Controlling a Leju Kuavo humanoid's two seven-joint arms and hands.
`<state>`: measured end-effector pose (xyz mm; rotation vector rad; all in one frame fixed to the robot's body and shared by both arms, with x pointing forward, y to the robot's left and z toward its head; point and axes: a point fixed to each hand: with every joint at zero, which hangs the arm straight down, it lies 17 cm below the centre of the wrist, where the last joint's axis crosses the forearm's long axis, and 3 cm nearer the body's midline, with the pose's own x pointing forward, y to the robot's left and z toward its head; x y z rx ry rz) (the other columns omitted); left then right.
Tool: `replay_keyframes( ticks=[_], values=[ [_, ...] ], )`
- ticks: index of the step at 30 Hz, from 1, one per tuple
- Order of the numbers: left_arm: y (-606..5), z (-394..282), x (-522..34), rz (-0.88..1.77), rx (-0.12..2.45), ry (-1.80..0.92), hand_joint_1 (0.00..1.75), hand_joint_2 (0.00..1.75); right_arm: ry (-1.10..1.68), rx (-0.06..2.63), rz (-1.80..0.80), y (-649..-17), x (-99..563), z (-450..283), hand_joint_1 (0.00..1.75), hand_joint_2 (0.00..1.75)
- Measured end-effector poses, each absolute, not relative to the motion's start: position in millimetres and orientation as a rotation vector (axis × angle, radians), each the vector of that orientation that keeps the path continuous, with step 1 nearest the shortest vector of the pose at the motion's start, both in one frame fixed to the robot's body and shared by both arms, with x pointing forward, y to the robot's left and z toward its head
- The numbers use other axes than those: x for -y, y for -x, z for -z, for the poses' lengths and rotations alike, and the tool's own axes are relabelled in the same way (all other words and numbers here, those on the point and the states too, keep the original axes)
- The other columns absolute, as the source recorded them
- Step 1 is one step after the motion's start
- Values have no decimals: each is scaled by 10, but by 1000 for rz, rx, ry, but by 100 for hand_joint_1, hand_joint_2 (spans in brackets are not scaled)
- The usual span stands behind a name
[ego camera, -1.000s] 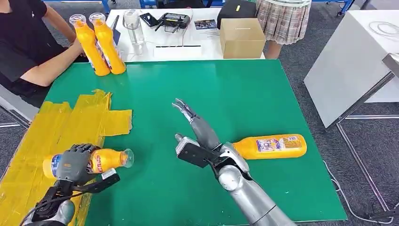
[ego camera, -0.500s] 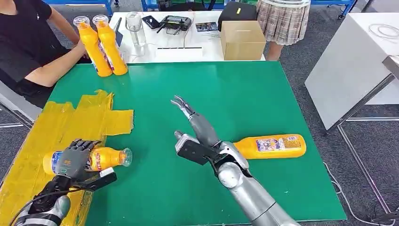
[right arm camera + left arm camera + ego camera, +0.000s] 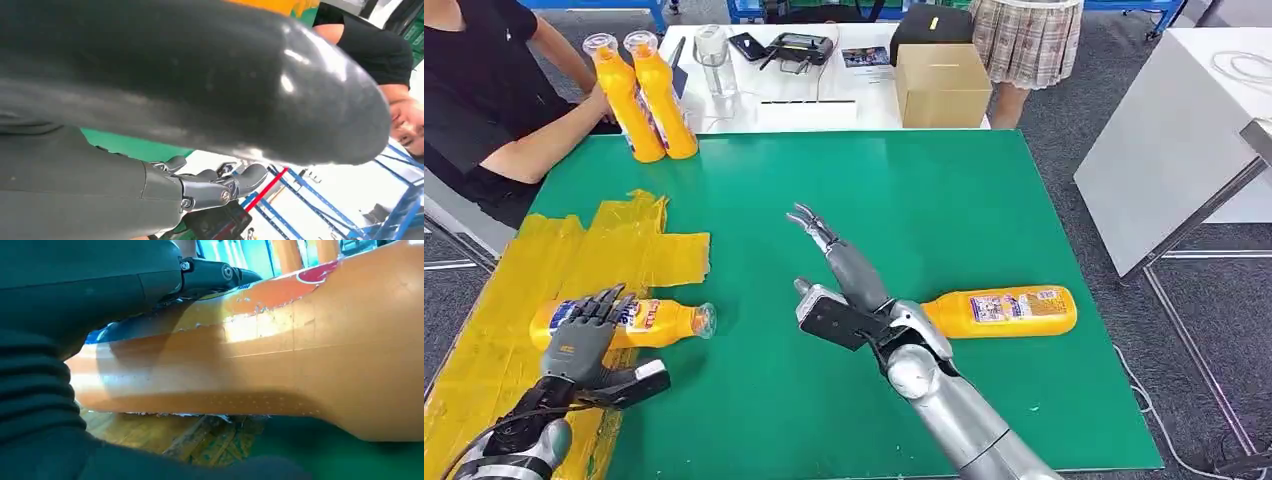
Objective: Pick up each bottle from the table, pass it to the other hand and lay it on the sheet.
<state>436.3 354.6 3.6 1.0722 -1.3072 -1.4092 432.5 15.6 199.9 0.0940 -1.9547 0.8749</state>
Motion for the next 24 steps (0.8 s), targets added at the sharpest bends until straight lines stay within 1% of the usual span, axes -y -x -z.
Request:
replay_keyframes(
  ticks=[8,16,21,24],
  values=[
    [-4352,-48,-3536,1400,1334,-1046,0,0,-95,1952,-877,-4324,-159,-1986,0,0],
    [-4312,-212,-3431,1271,1472,-929,0,0,-95,1951,-877,-4322,-159,-1982,0,0],
    [-4283,-520,-3305,1060,1650,-759,0,0,-90,1952,-880,-4320,-159,-1979,0,0],
    [-4299,-918,-3273,867,1800,-649,0,0,-85,1954,-887,-4315,-161,-1971,0,0]
  ],
)
